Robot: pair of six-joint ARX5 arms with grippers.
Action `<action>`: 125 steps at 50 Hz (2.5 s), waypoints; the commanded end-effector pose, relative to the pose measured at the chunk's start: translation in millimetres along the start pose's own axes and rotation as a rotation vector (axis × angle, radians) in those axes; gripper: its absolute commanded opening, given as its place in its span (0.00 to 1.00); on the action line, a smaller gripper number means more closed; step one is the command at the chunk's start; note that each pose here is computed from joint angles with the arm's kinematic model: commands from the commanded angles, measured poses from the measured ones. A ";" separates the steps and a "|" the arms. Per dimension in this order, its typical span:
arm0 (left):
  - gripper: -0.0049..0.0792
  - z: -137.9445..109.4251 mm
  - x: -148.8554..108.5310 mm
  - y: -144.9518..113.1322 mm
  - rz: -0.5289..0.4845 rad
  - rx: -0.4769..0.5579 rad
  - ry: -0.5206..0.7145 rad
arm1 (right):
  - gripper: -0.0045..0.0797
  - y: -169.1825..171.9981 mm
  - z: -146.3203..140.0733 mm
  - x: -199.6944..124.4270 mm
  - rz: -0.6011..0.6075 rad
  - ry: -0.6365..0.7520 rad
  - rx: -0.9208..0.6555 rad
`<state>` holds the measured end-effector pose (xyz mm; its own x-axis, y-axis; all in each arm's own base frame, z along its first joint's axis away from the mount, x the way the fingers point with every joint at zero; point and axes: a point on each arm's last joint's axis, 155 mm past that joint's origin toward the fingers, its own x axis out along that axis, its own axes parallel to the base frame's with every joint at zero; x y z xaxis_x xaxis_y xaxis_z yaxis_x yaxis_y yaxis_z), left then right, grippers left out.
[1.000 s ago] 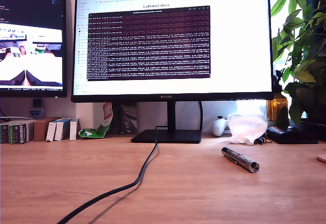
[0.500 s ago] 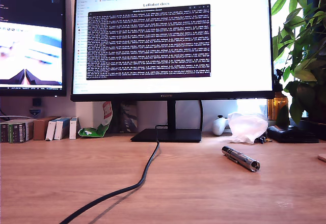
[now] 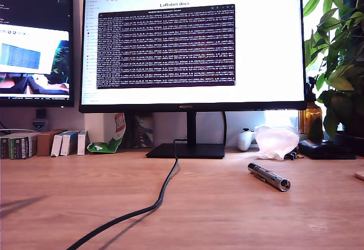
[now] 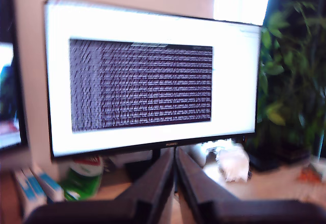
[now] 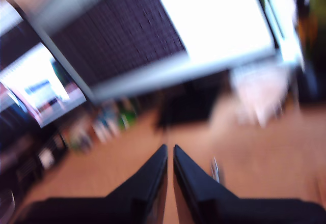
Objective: Pick the metallic laser pointer with your right arm, pass it to your left arm, then place it down to the left side of the table
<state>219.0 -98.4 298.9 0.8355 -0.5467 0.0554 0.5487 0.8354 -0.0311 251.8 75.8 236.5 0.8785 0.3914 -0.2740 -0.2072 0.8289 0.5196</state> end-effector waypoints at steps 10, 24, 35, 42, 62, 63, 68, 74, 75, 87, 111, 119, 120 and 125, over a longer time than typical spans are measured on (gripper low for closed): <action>0.03 -15.7 25.3 2.8 -0.106 0.165 0.262 | 0.11 6.1 7.4 37.6 -0.056 0.250 -0.084; 0.03 -63.0 49.9 -1.5 -0.255 0.265 0.506 | 0.27 -10.4 -35.9 86.9 -0.171 0.564 -0.103; 0.03 -93.5 63.4 -22.3 -0.365 0.258 0.590 | 0.40 -27.2 -98.5 115.9 -0.249 0.816 -0.126; 0.03 -101.0 67.7 -35.4 -0.409 0.277 0.606 | 0.45 -33.0 -125.0 131.6 -0.281 0.908 -0.154; 0.03 -100.6 71.9 -47.5 -0.437 0.312 0.595 | 0.46 -43.1 -152.6 157.6 -0.341 1.063 -0.295; 0.03 -100.6 71.9 -47.5 -0.437 0.312 0.595 | 0.46 -43.5 -153.0 158.2 -0.342 1.067 -0.297; 0.03 -100.7 72.0 -47.1 -0.435 0.313 0.596 | 0.46 -49.0 -157.8 161.7 -0.356 1.079 -0.305; 0.03 -100.9 72.3 -45.8 -0.429 0.316 0.598 | 0.46 -54.0 -161.8 162.4 -0.362 1.095 -0.326; 0.03 -101.0 72.4 -45.5 -0.427 0.317 0.598 | 0.46 -54.5 -161.6 162.6 -0.364 1.094 -0.328; 0.03 -96.7 76.8 -42.7 -0.411 0.333 0.577 | 0.46 -53.0 -159.2 168.6 -0.351 1.071 -0.338; 0.03 -93.4 79.6 -42.0 -0.407 0.342 0.560 | 0.45 -60.7 -171.9 170.9 -0.359 1.107 -0.342; 0.03 -93.3 79.6 -42.0 -0.407 0.342 0.560 | 0.45 -60.4 -175.9 170.7 -0.357 1.118 -0.348; 0.03 -93.3 79.6 -42.0 -0.407 0.342 0.560 | 0.45 -59.7 -176.1 171.5 -0.354 1.116 -0.350; 0.03 -93.4 79.7 -41.6 -0.405 0.342 0.561 | 0.45 -57.2 -179.1 173.6 -0.344 1.117 -0.361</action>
<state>263.8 -180.7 212.3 0.5132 -0.6834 -0.5193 0.8497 0.4899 0.1949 338.6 161.1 16.1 0.0939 0.1073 -0.9898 -0.2827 0.9561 0.0769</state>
